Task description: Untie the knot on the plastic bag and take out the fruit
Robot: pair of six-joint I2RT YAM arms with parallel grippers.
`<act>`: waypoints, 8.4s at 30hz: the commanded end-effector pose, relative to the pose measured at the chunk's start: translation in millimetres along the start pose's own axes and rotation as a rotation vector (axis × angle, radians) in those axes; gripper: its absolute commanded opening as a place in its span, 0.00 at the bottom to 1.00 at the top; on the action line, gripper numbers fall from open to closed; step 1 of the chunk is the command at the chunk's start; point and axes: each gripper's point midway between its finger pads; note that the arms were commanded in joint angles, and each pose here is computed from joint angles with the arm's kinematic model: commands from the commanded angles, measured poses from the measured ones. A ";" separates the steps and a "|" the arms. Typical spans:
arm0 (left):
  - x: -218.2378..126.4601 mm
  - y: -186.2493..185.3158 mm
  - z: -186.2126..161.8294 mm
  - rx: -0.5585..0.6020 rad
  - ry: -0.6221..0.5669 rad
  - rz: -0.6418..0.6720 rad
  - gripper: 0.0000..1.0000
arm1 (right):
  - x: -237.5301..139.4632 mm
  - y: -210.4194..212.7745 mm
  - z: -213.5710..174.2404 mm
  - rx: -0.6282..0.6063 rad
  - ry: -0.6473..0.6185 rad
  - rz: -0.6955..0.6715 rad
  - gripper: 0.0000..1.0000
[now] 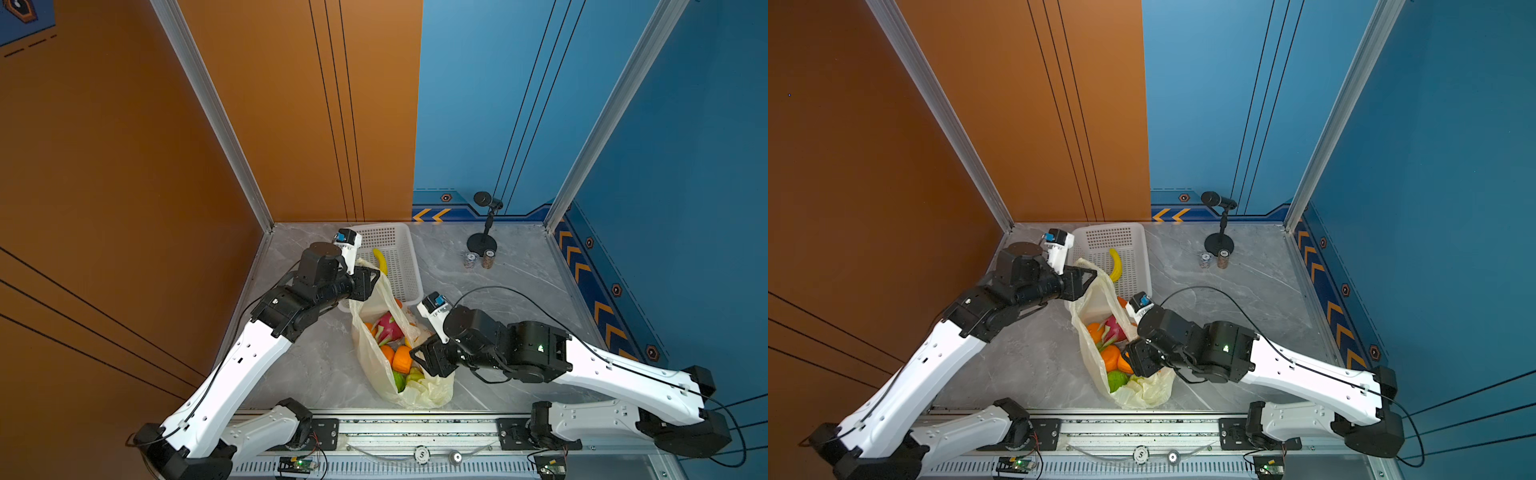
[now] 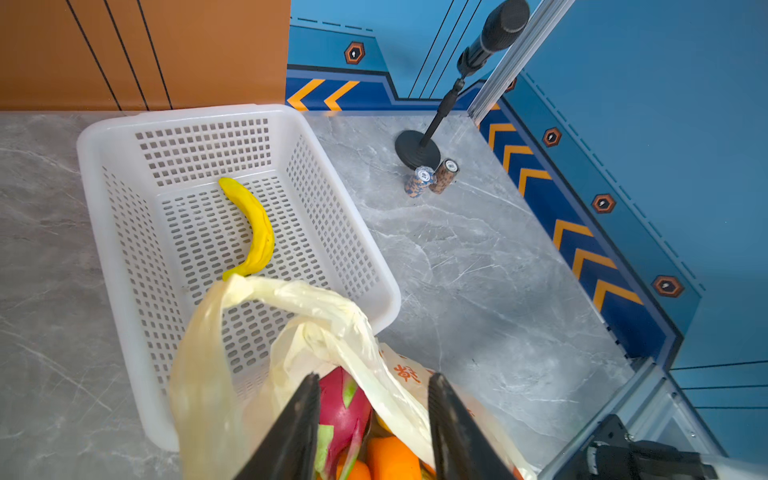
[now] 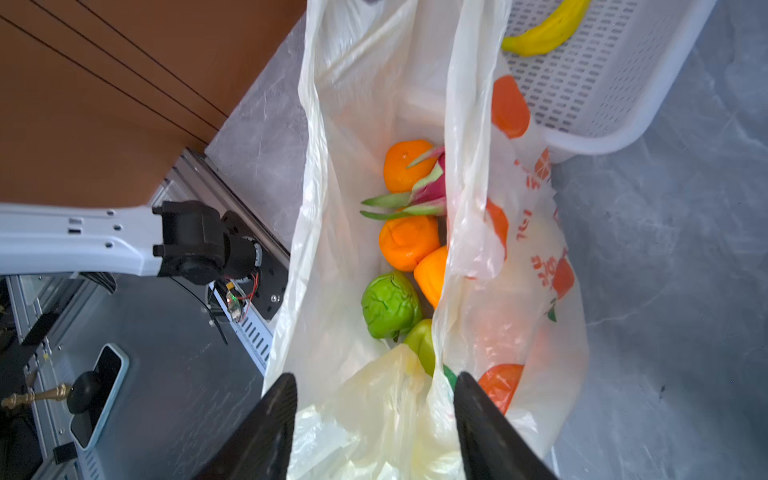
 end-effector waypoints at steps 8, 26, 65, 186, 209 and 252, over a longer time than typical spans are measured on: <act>9.0 1.4 -83.4 -0.165 0.184 0.013 0.34 | 77.3 -44.0 -5.6 0.063 0.100 -0.135 0.62; 32.0 63.2 -225.5 -0.141 0.180 0.132 0.43 | 84.9 -138.4 -58.3 -0.072 0.077 -0.506 0.72; -49.7 24.7 -125.7 0.124 0.120 0.001 0.53 | 183.8 -62.2 6.0 0.326 -0.097 -0.341 0.85; -13.9 -65.5 31.5 -0.382 0.212 -0.286 0.80 | -13.6 -0.8 184.4 -0.256 -0.744 0.192 0.39; 45.9 65.6 127.1 -0.307 -0.022 0.074 0.65 | -40.4 -32.2 167.5 -0.091 -0.724 0.082 1.00; 302.3 270.9 0.2 -0.353 0.433 0.493 0.65 | 16.2 -56.6 154.4 0.052 -0.526 -0.021 1.00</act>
Point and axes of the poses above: each gripper's point midway between its finger pads, its own x axis out along the fingers, its own y axis along the line the jaws close on, z = x × y, and after that the axes turned 6 degrees about -x, right-handed
